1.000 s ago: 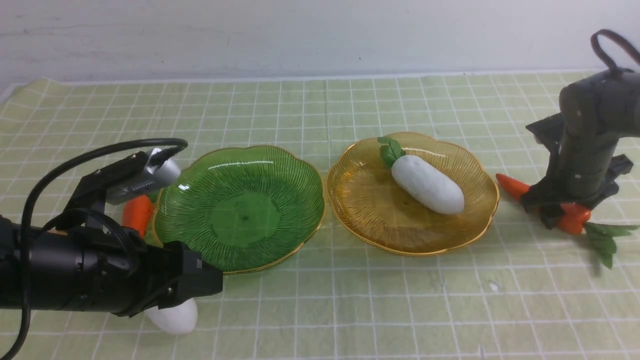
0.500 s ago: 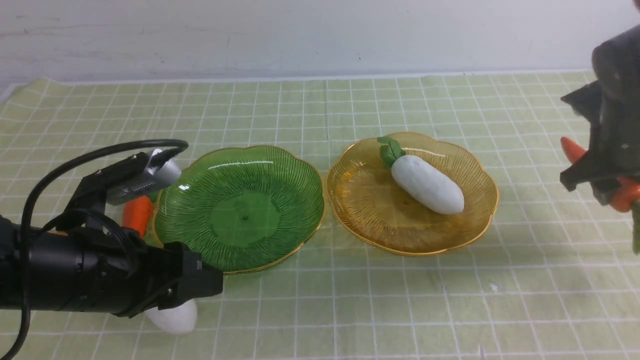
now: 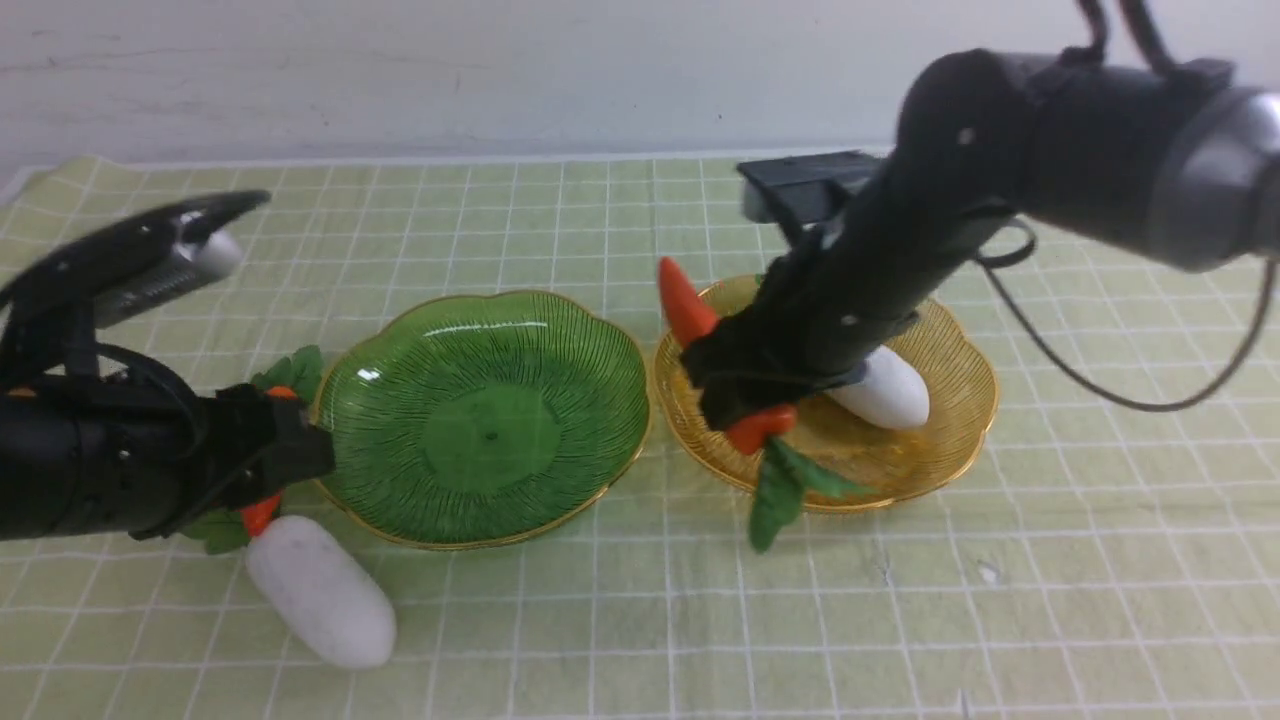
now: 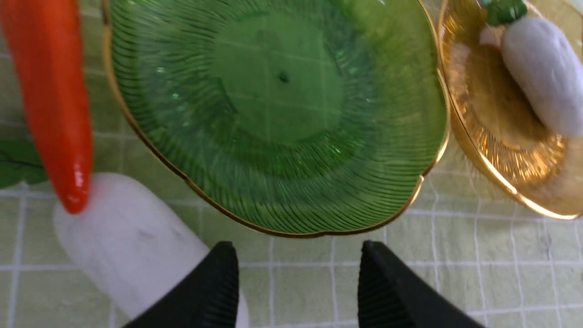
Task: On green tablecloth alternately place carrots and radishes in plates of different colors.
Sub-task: 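Pick up the vegetable and place it in the green plate with the right gripper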
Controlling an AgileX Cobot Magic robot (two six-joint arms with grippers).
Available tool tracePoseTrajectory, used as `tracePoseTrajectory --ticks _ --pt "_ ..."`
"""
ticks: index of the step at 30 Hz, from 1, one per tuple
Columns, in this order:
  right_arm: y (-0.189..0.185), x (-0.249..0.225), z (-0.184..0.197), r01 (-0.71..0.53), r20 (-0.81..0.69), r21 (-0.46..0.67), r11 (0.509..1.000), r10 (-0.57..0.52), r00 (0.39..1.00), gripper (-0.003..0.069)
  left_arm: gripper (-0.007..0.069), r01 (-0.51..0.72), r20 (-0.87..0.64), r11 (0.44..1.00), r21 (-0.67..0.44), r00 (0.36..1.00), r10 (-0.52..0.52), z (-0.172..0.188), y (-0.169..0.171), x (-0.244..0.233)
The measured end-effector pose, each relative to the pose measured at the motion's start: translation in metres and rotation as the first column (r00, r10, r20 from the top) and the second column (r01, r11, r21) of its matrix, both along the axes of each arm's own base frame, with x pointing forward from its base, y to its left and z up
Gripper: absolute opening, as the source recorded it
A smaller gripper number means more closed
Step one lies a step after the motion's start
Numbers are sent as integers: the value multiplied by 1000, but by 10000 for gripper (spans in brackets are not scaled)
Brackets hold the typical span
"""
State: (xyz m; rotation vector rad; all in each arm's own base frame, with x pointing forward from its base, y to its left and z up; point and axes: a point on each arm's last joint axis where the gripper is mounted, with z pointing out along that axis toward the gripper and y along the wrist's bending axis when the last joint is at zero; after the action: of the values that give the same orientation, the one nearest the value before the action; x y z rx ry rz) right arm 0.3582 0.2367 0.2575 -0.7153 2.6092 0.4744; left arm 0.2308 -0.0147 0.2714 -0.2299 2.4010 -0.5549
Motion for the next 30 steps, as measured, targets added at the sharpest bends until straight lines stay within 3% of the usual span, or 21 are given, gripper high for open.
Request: tracePoseTrajectory --ticks 4,9,14,19,21,24,27,30 --pt "42 11 2 -63 77 41 997 60 995 308 332 -57 -35 998 -18 998 56 8 22 -1" --pt "87 37 -27 -99 148 75 992 87 985 319 332 -124 -74 992 -26 990 122 10 45 -6" --pt "97 51 -57 -96 143 60 994 87 986 488 332 -121 -82 993 -12 989 120 9 47 -7" --pt "94 51 -56 -124 133 -12 992 124 983 629 332 -119 -84 993 -10 989 118 9 47 -8" --pt "89 51 -48 -144 135 -77 987 154 979 651 332 -115 -86 993 -12 990 113 10 46 -8" --pt "73 53 -5 -150 167 -214 965 187 968 655 332 -110 -85 994 -14 990 109 14 46 -7" --pt "61 57 40 -96 283 -228 969 160 946 627 332 -118 -74 993 -18 990 116 20 48 -2" --pt "40 54 97 6 429 -205 979 84 899 533 332 -117 -82 993 -30 990 114 25 51 9"
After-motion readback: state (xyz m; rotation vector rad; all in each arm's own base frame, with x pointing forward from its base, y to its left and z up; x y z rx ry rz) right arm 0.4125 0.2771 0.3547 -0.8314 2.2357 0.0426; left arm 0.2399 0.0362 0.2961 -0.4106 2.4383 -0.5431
